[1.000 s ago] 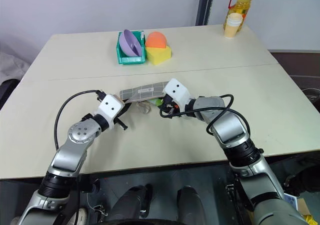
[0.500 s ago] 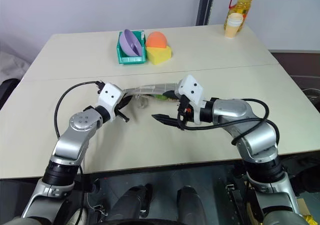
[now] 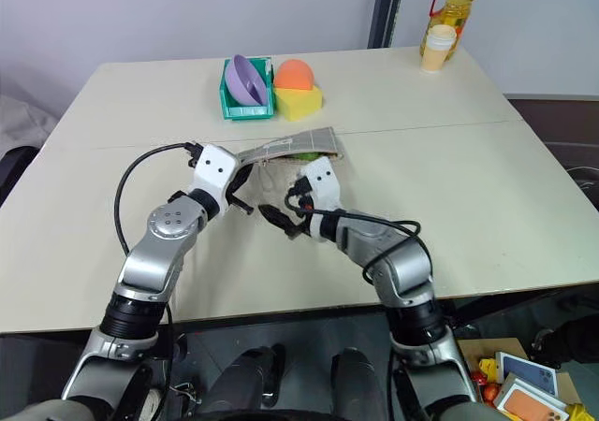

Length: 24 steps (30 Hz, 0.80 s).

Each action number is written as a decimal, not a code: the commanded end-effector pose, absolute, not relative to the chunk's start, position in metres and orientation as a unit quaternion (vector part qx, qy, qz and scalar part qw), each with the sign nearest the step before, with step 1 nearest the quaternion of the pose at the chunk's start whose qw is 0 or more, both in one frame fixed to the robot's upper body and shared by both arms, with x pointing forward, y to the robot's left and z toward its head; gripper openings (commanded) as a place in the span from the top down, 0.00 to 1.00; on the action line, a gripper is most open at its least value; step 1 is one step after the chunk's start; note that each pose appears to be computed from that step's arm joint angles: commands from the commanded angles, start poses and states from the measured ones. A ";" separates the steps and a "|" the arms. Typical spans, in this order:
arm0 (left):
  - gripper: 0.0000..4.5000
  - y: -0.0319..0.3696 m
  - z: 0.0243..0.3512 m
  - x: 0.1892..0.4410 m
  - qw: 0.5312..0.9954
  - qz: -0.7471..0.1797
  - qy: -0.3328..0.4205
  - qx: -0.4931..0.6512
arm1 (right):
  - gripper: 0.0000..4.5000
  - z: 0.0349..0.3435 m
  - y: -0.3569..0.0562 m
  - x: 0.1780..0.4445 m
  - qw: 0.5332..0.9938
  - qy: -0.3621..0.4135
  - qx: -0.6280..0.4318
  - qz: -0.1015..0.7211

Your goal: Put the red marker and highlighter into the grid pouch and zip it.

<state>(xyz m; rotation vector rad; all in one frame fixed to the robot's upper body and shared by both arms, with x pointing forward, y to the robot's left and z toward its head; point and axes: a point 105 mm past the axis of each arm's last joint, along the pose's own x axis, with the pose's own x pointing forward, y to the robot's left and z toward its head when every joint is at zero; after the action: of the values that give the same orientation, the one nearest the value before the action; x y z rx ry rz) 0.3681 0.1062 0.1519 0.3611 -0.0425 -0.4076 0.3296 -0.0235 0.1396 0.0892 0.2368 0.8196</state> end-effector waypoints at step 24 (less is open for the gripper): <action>1.00 0.118 0.169 0.364 0.967 -0.161 -0.064 0.185 | 0.98 0.161 -0.037 0.359 0.946 0.036 0.015 0.323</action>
<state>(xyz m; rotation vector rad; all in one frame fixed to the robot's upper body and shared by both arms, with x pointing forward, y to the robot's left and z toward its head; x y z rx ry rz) 0.3599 0.0905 0.1456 0.3506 -0.0527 -0.4383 0.3504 -0.0056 0.1603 0.0935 0.0975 0.7695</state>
